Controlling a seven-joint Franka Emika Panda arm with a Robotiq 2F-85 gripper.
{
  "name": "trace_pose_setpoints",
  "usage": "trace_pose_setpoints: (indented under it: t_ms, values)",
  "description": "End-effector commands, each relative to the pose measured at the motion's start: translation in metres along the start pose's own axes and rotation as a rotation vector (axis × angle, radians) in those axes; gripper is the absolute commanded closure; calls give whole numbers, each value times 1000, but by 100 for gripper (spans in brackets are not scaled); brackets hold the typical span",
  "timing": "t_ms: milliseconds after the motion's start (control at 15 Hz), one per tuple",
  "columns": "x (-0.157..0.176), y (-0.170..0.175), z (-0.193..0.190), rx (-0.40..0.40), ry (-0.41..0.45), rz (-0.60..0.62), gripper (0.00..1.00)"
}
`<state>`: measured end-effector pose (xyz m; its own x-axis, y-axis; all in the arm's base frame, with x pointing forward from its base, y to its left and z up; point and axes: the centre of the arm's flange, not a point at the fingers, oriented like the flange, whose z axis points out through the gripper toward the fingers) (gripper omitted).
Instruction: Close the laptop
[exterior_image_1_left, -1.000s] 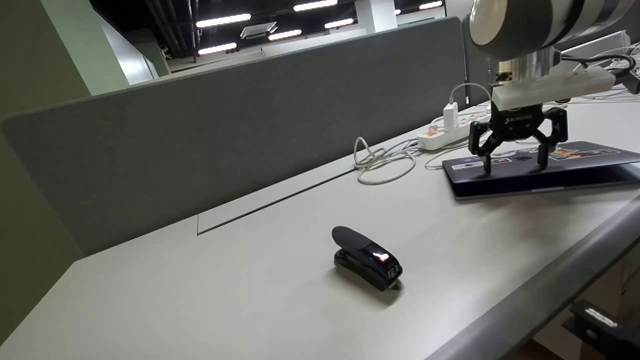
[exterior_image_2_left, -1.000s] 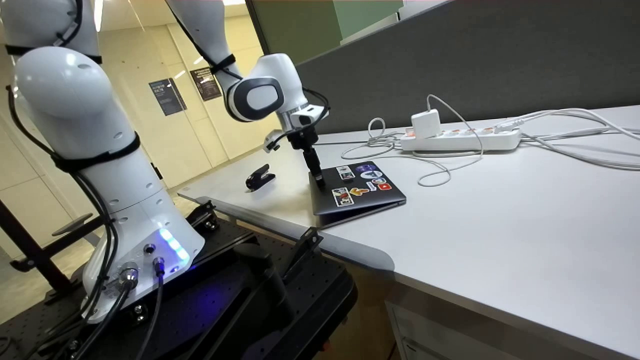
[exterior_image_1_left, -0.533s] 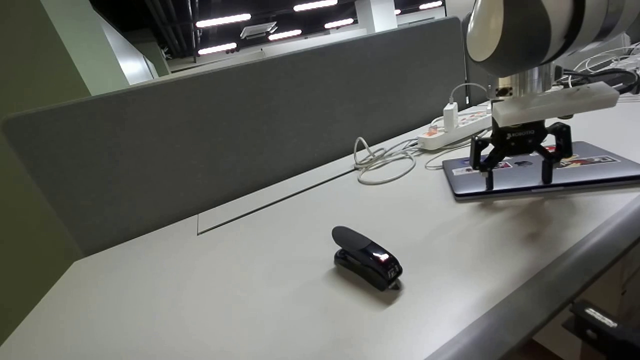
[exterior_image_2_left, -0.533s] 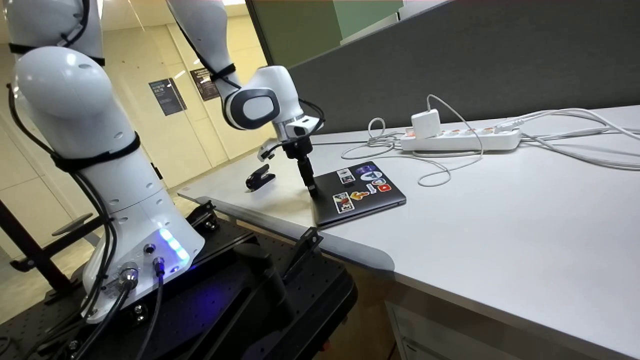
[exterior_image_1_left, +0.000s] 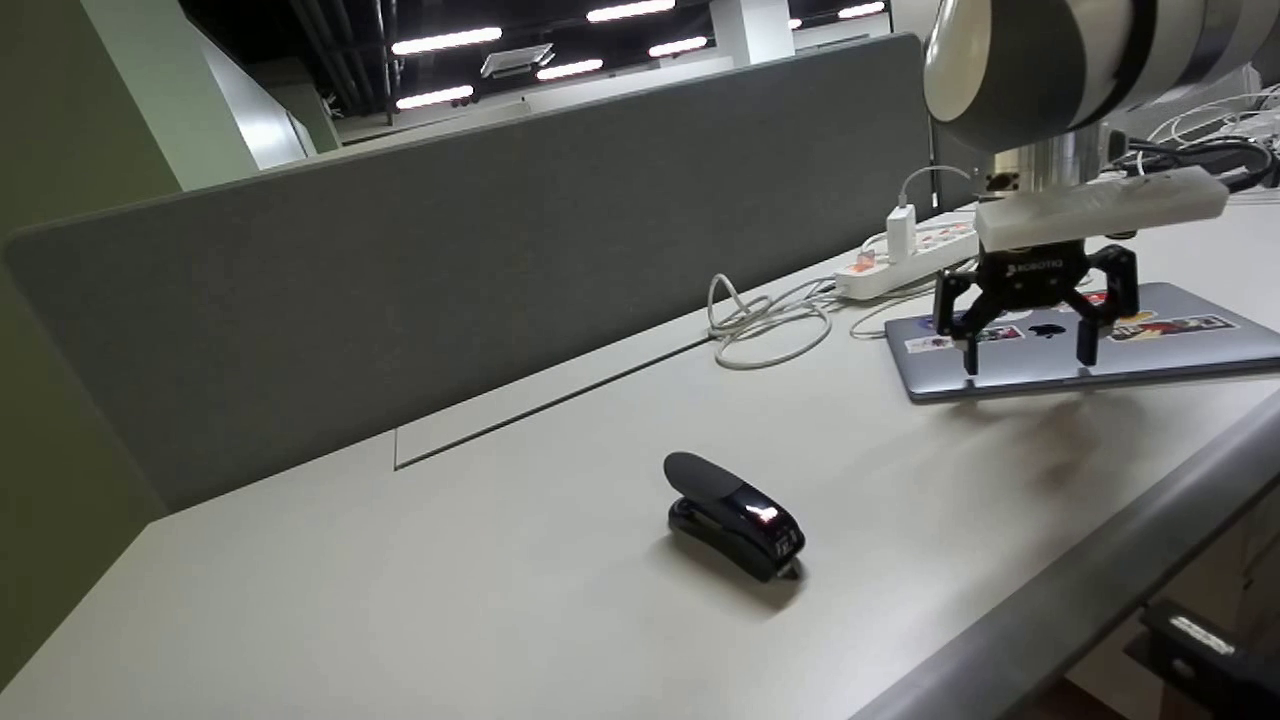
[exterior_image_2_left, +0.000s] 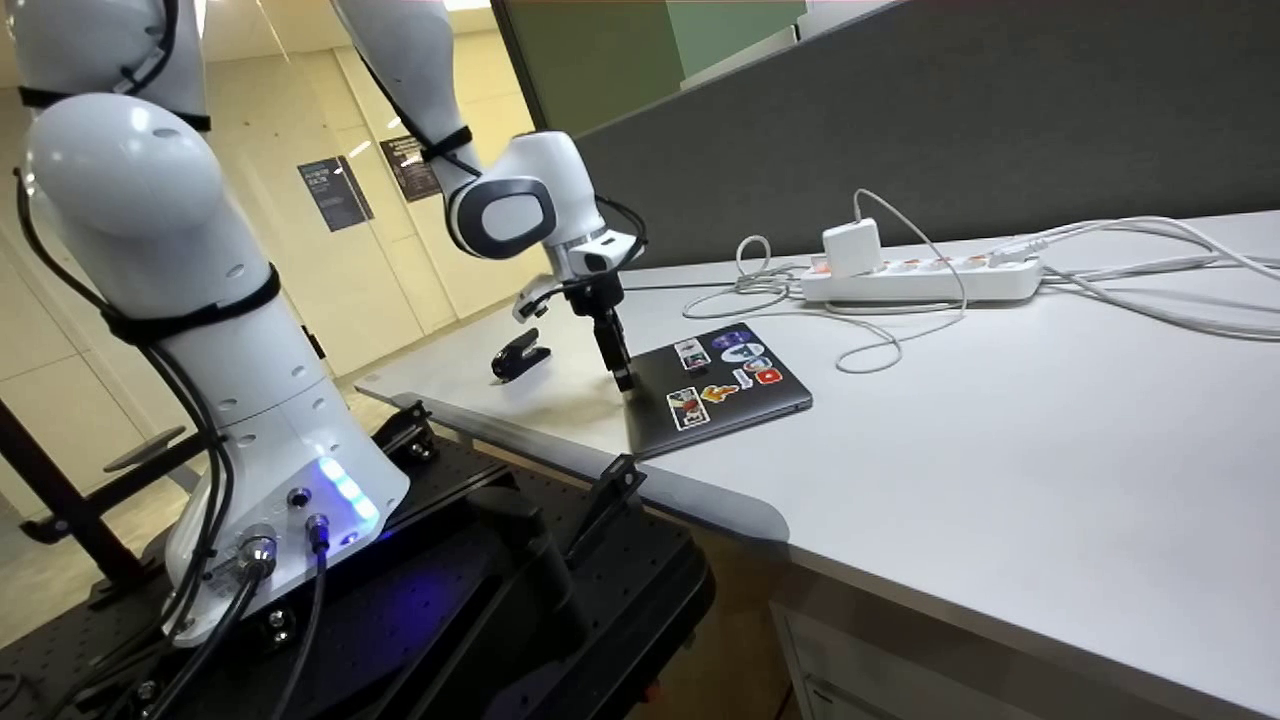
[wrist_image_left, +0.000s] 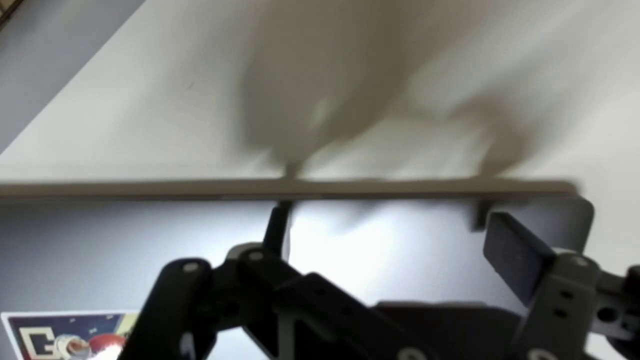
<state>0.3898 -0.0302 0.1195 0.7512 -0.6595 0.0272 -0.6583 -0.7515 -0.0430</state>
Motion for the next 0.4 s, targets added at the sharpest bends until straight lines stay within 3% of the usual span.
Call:
trace_pose_setpoints:
  t_ms: [0,333]
  values:
    - [2,-10,-63,50,90,67,0]
    - [23,-5,-135,96,199,133,0]
